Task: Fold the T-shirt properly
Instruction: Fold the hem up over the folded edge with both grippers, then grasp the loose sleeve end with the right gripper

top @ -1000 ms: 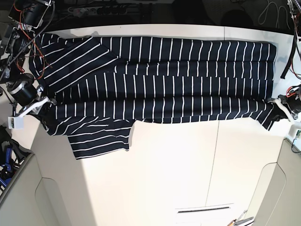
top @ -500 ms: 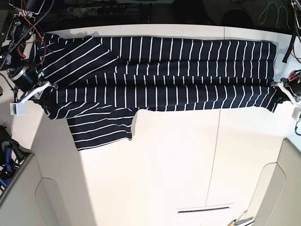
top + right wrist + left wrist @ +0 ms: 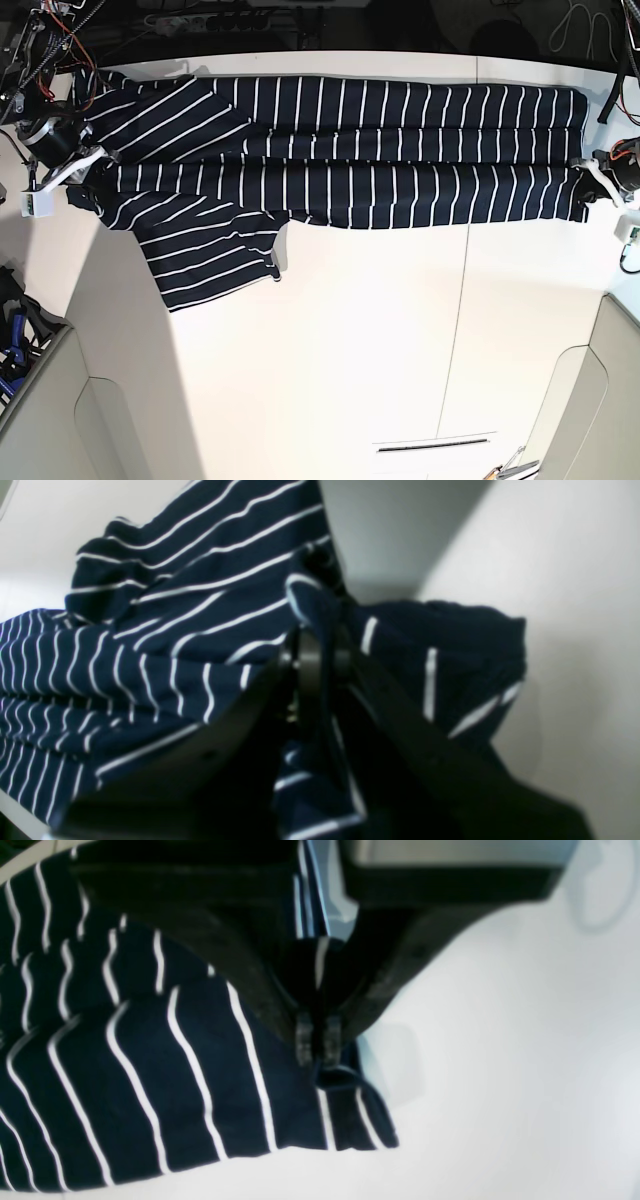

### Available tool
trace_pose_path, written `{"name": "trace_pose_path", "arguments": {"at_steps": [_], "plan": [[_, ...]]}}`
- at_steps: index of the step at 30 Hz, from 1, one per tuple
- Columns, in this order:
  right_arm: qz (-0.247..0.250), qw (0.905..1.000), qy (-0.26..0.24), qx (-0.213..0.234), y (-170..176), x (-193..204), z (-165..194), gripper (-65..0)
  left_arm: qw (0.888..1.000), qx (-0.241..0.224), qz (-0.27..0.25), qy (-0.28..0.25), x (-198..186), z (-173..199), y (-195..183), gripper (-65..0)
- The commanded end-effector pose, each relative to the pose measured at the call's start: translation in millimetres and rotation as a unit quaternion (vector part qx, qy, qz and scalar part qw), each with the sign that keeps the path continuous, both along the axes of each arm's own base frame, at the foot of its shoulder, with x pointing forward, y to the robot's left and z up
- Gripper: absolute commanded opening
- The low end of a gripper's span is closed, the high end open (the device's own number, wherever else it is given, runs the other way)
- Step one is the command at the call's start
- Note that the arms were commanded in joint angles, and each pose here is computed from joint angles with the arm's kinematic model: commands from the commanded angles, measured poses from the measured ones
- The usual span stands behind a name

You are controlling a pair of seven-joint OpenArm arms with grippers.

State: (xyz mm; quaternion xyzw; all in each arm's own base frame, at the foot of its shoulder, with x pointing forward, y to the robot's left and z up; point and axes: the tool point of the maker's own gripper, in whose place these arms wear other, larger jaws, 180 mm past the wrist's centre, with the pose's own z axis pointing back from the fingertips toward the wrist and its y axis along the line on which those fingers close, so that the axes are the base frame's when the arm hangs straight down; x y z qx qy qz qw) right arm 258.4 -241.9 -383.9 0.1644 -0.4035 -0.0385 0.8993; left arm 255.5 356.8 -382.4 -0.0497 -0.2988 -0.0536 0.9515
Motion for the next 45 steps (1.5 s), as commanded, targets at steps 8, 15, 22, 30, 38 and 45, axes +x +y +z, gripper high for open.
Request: {"name": "trace_pose_path", "arguments": {"at_steps": [8,15,22,30,38,45], "plan": [[-0.005,0.9999,-0.002,-0.009,-8,-9,1,-65.0,0.999,0.036,-0.014,-0.009,-8,13,-3,-65.0],[-0.018,0.9996,0.015,-0.013,-14,-17,-11,-62.5,0.999,0.035,-0.009,-0.014,-11,-2,-15,-65.0],[-0.041,0.9991,-0.008,0.007,-23,-14,1,-30.0,0.999,0.032,-0.008,-0.024,-8,0,-17,-65.0],[-0.100,0.9891,-0.106,0.021,-60,20,56,-30.0,0.999,0.032,-0.008,-0.023,-8,0,-17,-65.0],[-0.124,0.9834,-0.133,0.007,-72,61,65,-30.0,0.999,0.032,-0.008,-0.024,-8,0,-17,-65.0],[-0.110,0.9884,-0.089,0.055,-45,95,14,-30.0,0.999,0.032,-0.008,-0.024,-8,0,-17,-65.0]]}}
